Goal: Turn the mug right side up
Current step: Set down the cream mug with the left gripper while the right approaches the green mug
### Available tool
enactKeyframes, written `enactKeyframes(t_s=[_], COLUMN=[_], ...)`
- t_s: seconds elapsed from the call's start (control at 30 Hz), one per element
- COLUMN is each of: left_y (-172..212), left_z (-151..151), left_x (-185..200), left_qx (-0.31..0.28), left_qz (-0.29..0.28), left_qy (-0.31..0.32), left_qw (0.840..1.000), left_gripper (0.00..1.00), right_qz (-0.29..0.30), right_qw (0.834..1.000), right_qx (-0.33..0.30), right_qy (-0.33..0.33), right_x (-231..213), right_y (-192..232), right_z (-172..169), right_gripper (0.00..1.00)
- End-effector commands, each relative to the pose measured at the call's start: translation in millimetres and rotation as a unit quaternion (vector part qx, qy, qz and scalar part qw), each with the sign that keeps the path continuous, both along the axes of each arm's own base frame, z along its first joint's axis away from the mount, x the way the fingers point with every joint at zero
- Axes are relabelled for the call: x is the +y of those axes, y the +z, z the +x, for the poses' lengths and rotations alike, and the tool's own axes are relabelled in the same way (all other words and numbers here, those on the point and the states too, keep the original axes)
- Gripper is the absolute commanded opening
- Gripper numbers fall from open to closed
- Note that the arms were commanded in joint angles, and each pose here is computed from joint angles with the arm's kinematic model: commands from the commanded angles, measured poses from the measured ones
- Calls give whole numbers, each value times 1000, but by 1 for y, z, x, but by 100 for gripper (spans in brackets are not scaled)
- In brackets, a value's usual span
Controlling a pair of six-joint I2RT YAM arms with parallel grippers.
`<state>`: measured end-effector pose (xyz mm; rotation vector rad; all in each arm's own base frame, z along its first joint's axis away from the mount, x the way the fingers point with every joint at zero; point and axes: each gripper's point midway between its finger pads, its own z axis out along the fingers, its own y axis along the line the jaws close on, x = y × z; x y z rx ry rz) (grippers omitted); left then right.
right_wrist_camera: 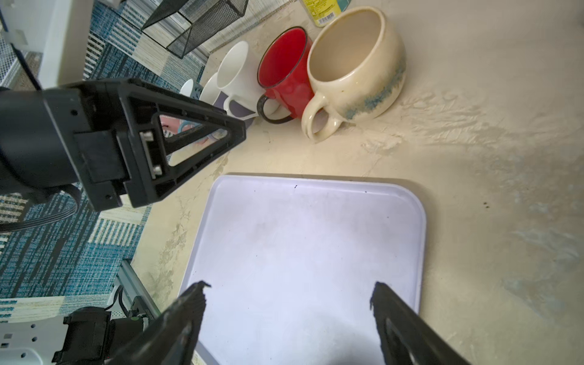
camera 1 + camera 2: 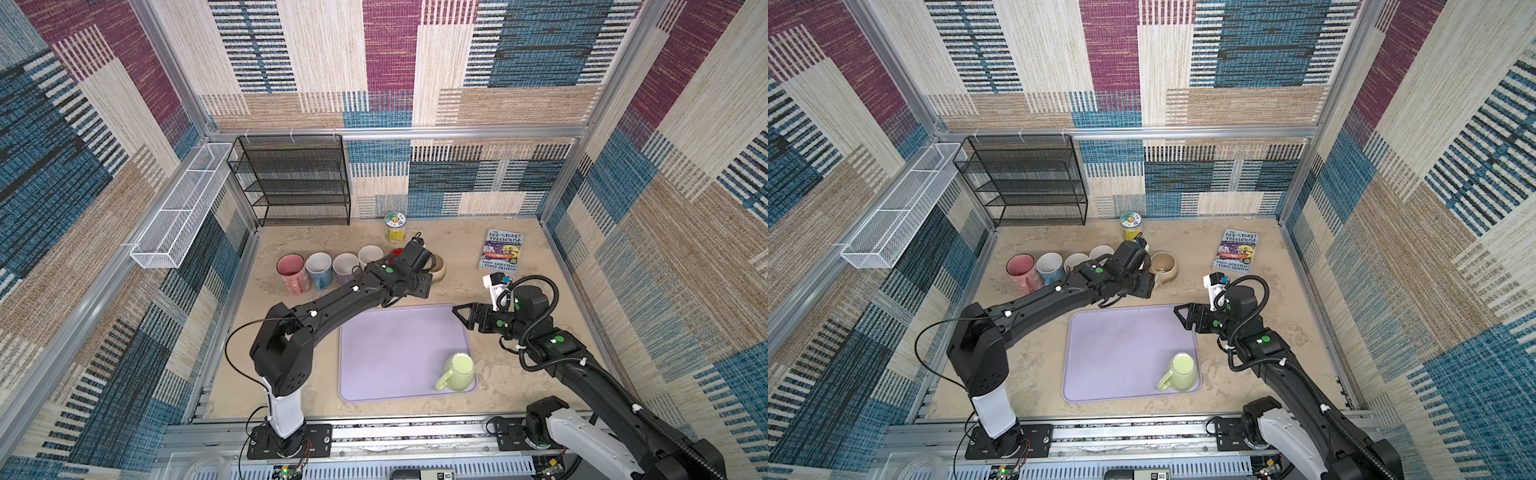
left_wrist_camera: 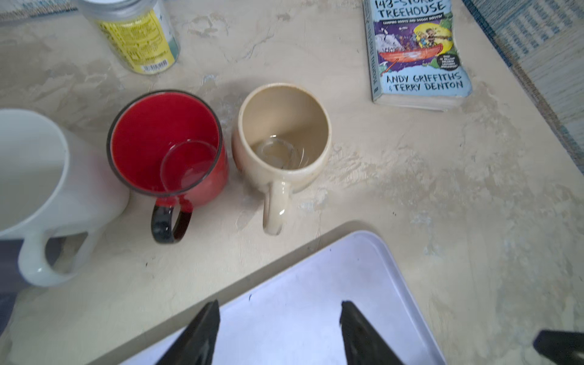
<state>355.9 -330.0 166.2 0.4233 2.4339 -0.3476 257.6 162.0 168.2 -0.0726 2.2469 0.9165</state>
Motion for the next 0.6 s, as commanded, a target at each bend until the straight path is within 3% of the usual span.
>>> enactKeyframes(t_s=[0.0,0.17,0.57], left_y=[8,4,-1], left_z=[-6,-26,-52], left_x=[2,20,45], left_qx=[-10,-9,-12], left_qz=[-37,-51,-66], left_qy=[12,22,28], left_qw=[999,998,997], left_gripper=[71,78,79], right_qz=[-42,-57,-48], right_qw=[999,998,995], right_qx=[19,38,82], right_qy=[-21,-15,-23], right_x=[-8,4,6], right_y=[-11,-15,-20], right_z=[-5,-19,-49], right_gripper=[89,91,91])
